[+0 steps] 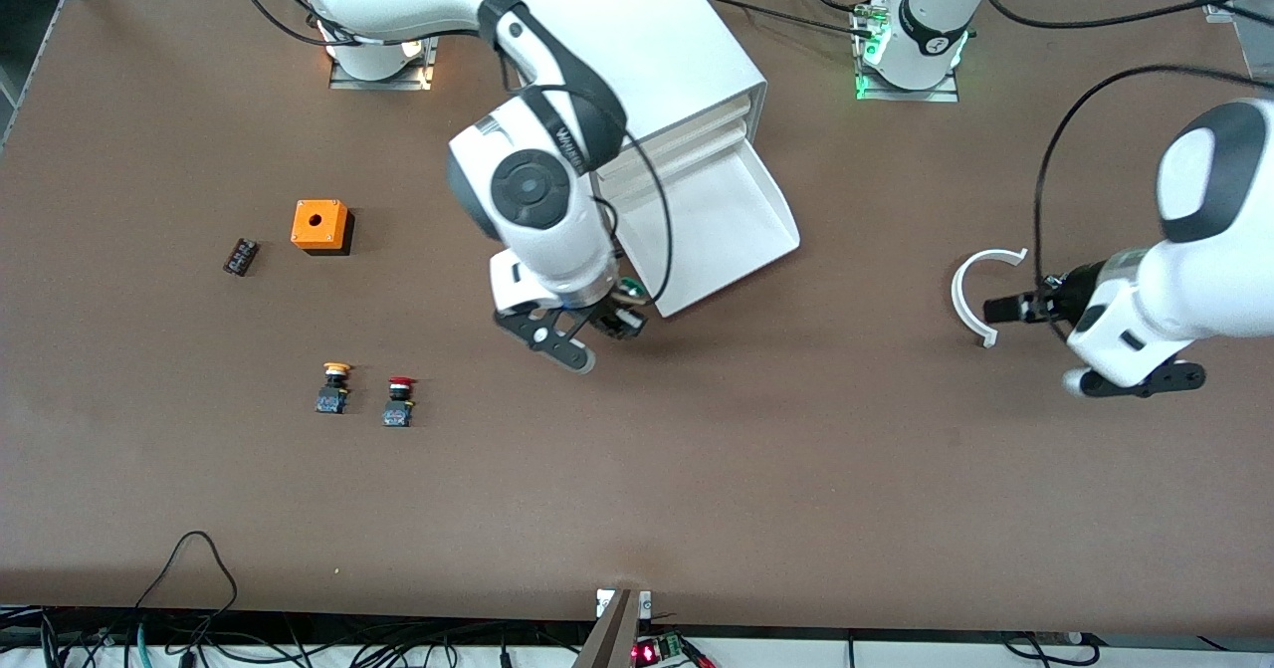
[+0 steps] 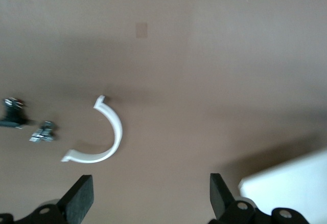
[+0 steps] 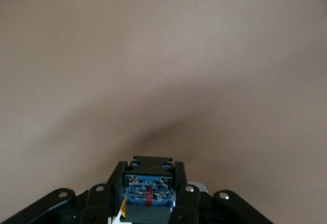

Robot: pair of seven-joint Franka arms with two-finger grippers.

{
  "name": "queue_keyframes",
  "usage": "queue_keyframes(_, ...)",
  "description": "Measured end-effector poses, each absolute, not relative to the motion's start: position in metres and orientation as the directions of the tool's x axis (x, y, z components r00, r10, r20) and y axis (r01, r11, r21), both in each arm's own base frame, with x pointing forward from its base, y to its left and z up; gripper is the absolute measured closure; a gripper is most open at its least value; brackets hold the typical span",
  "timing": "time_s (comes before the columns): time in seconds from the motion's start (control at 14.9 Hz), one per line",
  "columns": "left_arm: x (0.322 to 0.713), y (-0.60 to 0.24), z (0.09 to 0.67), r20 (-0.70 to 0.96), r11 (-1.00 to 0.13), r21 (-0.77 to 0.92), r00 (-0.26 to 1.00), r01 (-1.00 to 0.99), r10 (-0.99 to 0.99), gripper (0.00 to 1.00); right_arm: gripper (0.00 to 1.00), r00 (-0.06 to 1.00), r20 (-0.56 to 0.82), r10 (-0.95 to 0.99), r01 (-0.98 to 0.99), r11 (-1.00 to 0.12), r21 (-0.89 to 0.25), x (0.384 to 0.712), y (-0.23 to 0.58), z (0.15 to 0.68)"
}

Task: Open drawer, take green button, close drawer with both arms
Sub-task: 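Carry the green button out while the left gripper pushes the drawer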

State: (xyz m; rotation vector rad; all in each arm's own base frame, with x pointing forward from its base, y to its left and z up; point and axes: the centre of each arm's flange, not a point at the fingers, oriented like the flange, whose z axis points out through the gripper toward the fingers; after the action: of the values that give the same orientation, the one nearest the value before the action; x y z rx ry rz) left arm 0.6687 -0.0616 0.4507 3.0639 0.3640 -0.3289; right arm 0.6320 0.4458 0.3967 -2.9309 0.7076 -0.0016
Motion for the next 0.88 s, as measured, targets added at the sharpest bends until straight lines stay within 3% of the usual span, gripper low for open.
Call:
queue_keyframes(0.27,0.661,-0.162,0.384,-0.143,-0.91,0.01,0.901,0.415,0.409,0.0,0.59,0.971,-0.023,-0.236,-0.237,-0.964,-0.121,0.671,0.376,0.396)
queue_keyframes(0.54,0.627,-0.235,0.328,-0.008,-0.895,-0.104,0.899,0.434,0.437,0.0,0.59,0.997,-0.026,-0.072,-0.074,-0.992,-0.099,0.697,0.318,0.376)
queue_keyframes(0.88,0.578,-0.32,0.259,-0.025,-0.878,-0.159,0.887,0.452,0.461,0.0,0.59,0.999,0.031,0.04,0.043,-0.996,-0.08,0.718,0.259,0.317)
